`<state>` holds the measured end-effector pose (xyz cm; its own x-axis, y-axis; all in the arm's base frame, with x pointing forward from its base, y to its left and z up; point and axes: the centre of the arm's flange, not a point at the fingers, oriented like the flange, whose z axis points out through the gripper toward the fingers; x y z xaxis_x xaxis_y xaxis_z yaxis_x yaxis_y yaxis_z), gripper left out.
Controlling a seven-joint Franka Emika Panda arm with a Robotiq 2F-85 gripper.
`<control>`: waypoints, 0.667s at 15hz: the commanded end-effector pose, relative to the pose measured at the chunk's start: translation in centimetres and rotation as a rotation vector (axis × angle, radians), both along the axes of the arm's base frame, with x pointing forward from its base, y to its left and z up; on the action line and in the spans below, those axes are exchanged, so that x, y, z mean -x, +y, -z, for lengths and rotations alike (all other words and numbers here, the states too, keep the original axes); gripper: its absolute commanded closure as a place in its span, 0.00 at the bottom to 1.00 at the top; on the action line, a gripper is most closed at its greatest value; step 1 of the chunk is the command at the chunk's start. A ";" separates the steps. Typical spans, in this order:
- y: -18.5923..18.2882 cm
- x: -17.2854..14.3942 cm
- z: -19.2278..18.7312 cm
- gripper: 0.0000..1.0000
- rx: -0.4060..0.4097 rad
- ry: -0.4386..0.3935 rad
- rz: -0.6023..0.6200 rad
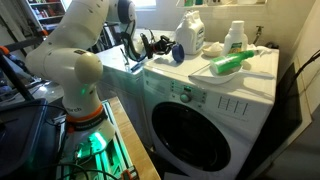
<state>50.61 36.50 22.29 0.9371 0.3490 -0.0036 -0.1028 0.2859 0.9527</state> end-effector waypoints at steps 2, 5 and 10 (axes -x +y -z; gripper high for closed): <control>1.2 -0.4 0.8 0.97 0.026 0.061 0.032; 1.6 -0.4 0.8 0.68 0.023 0.109 0.059; 2.5 -0.2 0.4 0.33 0.014 0.192 0.091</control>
<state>50.85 38.32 23.04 0.9462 0.2920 -0.1396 0.0435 0.3126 0.9489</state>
